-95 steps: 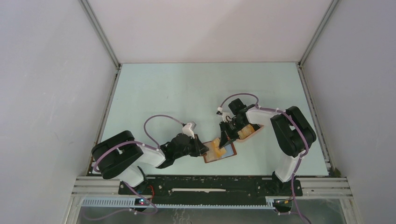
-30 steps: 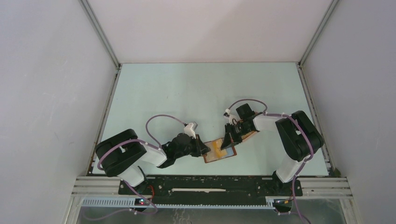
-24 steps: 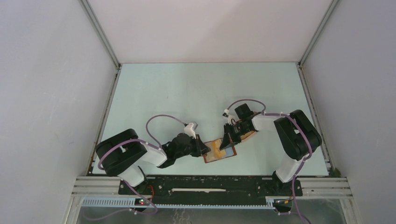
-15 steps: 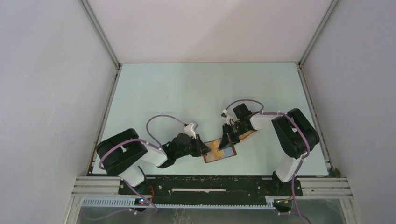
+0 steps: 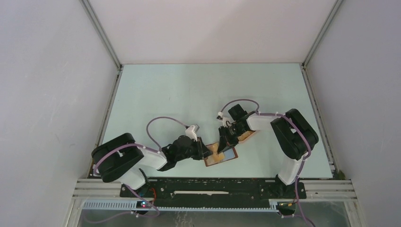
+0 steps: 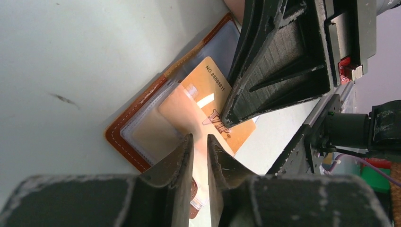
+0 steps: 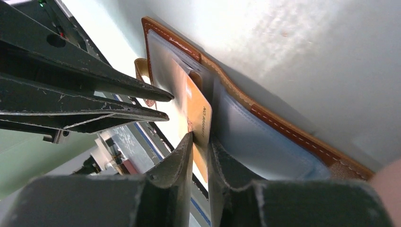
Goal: Put the credit cards into the card holder
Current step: Insert the credit card into the card holder.
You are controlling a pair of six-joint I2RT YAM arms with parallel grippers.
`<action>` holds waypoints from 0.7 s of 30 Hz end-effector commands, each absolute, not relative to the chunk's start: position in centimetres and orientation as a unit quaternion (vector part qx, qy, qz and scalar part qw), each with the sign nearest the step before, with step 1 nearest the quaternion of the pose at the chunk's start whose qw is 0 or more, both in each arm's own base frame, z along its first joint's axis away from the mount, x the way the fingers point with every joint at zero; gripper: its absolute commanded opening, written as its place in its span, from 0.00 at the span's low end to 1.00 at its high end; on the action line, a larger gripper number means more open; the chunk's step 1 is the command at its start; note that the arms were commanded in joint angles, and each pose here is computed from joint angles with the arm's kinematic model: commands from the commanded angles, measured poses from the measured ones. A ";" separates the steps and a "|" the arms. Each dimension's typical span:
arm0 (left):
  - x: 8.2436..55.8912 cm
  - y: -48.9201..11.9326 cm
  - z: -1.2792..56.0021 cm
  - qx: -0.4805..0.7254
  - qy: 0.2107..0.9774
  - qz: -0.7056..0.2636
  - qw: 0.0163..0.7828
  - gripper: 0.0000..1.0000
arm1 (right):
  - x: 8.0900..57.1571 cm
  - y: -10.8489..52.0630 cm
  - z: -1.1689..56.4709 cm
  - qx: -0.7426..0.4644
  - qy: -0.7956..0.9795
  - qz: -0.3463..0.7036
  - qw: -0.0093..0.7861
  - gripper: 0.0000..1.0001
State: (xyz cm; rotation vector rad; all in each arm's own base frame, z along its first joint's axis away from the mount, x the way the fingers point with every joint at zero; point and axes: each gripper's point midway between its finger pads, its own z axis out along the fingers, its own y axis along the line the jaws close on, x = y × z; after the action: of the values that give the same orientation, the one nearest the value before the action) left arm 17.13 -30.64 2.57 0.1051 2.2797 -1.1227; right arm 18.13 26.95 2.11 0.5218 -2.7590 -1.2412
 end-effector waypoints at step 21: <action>15.3 -25.2 0.7 0.034 0.889 -0.346 0.297 0.18 | 18.9 27.0 3.6 0.317 -0.897 -0.301 -0.058 0.49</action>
State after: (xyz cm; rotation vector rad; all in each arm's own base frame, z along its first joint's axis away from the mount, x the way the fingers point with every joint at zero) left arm 15.56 -26.18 1.83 0.0792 2.3393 -0.9742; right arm 18.23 26.80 2.87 0.8735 -2.8772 -1.0527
